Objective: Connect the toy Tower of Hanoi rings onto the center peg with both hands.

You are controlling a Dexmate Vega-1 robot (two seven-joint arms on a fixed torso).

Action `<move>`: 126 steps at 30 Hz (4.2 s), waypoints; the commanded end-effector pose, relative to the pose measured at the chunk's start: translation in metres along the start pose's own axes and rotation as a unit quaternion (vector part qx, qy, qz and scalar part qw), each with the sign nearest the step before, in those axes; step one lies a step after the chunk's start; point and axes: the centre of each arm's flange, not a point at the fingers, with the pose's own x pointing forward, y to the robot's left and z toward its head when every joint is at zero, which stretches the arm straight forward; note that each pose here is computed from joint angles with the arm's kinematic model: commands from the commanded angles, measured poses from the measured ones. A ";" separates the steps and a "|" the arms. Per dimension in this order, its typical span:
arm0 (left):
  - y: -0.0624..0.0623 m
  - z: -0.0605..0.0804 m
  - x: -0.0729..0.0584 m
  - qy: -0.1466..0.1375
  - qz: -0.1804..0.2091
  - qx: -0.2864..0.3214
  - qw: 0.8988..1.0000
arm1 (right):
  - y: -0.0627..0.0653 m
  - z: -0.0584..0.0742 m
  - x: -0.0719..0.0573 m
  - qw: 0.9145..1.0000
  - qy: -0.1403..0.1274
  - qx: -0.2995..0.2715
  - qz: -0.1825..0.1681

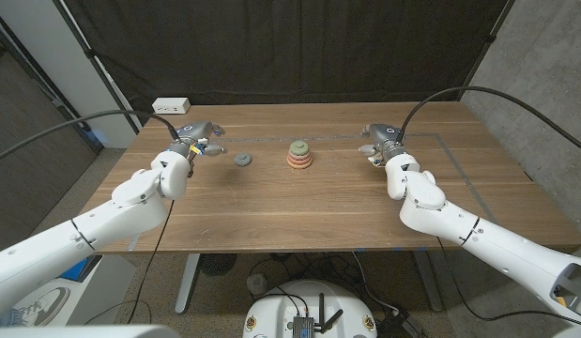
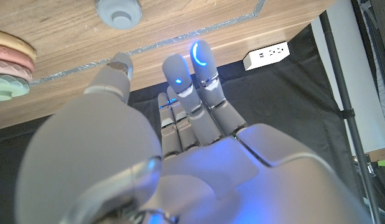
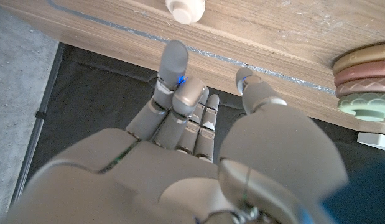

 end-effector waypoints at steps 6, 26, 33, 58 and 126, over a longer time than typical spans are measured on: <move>0.018 -0.003 0.024 0.005 -0.082 0.028 0.996 | -0.002 0.005 -0.001 1.000 0.000 -0.010 -0.002; 0.016 -0.006 0.051 -0.006 -0.151 0.031 0.988 | -0.003 0.005 -0.002 1.000 0.003 -0.010 -0.001; 0.012 -0.004 0.060 -0.002 -0.168 0.036 0.985 | -0.003 0.005 -0.002 1.000 0.005 -0.011 0.002; -0.015 0.009 0.084 -0.022 -0.179 0.041 0.983 | -0.001 0.007 -0.002 1.000 0.007 -0.017 0.013; -0.078 0.021 0.100 -0.023 -0.199 0.020 0.979 | -0.002 -0.006 -0.009 0.999 0.028 -0.013 0.027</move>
